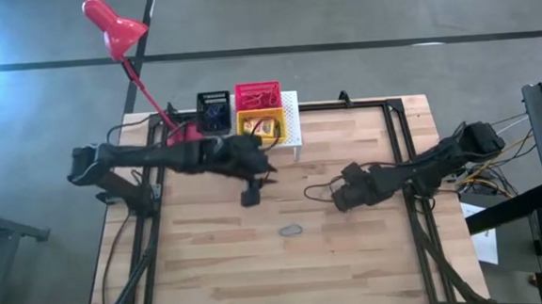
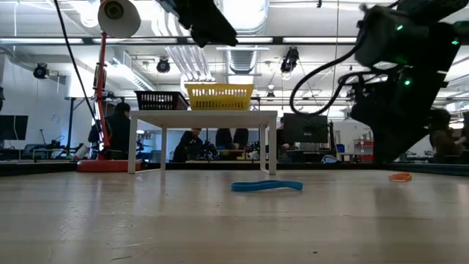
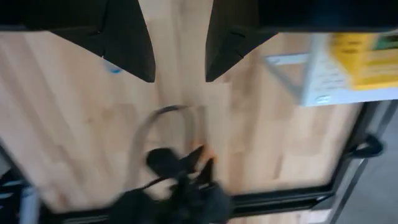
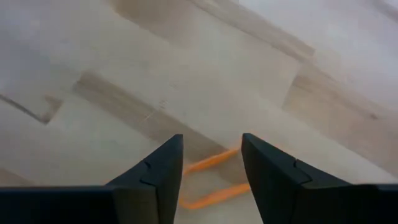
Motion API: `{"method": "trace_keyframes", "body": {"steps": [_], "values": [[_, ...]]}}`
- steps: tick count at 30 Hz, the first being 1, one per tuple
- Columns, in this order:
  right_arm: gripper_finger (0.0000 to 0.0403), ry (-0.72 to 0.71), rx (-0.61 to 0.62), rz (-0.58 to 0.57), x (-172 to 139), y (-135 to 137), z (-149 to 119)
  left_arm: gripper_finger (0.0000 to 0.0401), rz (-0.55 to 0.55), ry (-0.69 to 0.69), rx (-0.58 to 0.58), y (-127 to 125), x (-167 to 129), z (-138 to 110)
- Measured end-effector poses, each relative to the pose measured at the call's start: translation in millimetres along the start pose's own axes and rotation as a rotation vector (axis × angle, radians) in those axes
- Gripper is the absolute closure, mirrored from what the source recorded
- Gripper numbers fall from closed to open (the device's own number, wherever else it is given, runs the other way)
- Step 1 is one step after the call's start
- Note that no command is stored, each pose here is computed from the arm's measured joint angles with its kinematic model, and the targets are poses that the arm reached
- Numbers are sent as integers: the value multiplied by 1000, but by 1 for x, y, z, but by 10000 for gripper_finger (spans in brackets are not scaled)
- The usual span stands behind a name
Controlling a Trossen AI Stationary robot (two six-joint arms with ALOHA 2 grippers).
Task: Pick & Place Office Desk Supplies
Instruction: Put the orange rubber band into the red bin on the shelf
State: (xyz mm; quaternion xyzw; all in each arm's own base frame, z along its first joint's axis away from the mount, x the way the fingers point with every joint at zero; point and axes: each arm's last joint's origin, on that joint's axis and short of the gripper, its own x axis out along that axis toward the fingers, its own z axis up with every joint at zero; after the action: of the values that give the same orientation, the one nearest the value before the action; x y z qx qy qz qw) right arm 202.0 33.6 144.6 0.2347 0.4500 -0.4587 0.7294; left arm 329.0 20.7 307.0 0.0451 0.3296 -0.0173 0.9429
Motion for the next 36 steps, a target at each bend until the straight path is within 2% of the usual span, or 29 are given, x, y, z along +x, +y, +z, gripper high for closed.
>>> {"method": "trace_keyframes", "body": {"steps": [7, 11, 16, 24, 26, 36], "values": [[265, 148, -20, 22, 12, -7, 2, 259, -55, -106, -34, -31, 3, -37], [281, 205, -24, 45, 15, -8, -2, 259, -66, -150, -92, -36, 3, -60], [308, 199, -67, 109, 19, -7, -5, 259, -69, -185, -141, -37, -2, -79], [368, 180, -116, 239, 17, 6, 0, 259, -70, -209, -155, -38, -9, -84], [386, 161, -112, 346, 14, 16, 4, 259, -71, -212, -155, -38, -10, -84], [395, -40, -167, 584, 2, 36, 20, 259, -71, -200, -155, -38, -9, -85]]}}
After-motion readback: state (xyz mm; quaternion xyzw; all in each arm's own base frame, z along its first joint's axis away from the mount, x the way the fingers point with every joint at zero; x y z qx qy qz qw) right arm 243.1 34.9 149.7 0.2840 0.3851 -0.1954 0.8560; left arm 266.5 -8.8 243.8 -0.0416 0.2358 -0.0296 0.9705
